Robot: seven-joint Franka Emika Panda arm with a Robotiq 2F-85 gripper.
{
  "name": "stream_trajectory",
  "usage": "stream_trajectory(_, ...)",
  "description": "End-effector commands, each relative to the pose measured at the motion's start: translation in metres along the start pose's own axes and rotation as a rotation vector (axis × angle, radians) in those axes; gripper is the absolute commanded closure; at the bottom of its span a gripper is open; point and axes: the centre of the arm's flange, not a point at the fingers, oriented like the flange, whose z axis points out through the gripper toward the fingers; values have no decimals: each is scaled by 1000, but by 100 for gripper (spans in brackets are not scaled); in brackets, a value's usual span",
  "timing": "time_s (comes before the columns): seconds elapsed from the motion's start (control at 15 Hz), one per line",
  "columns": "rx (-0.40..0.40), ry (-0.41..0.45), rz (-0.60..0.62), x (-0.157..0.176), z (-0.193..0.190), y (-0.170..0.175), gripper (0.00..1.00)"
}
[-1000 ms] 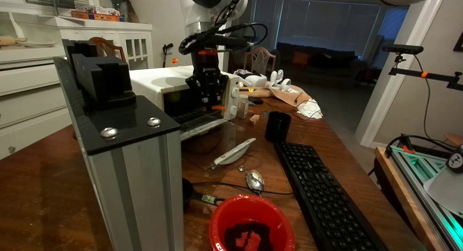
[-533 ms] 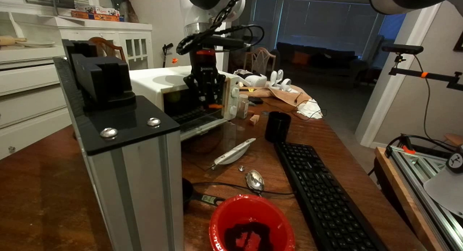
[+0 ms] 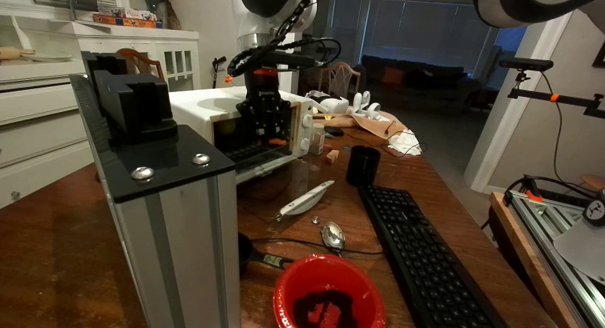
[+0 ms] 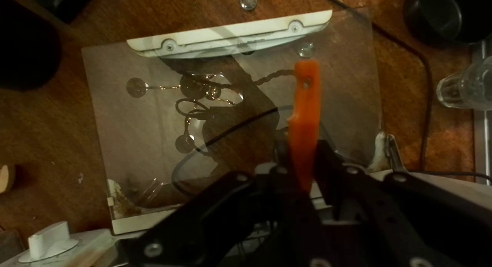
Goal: Use the spatula to push the green ball further into the microwave
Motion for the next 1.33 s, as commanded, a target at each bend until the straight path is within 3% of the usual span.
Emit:
stream_trajectory(0.0, -1, -7, -33, 12, -4, -6, 95)
stream_trajectory(0.6, -17, 20, -63, 10, 2, -5, 95)
stream_trajectory(1.27, -52, -6, -69, -40, 39, 4, 95)
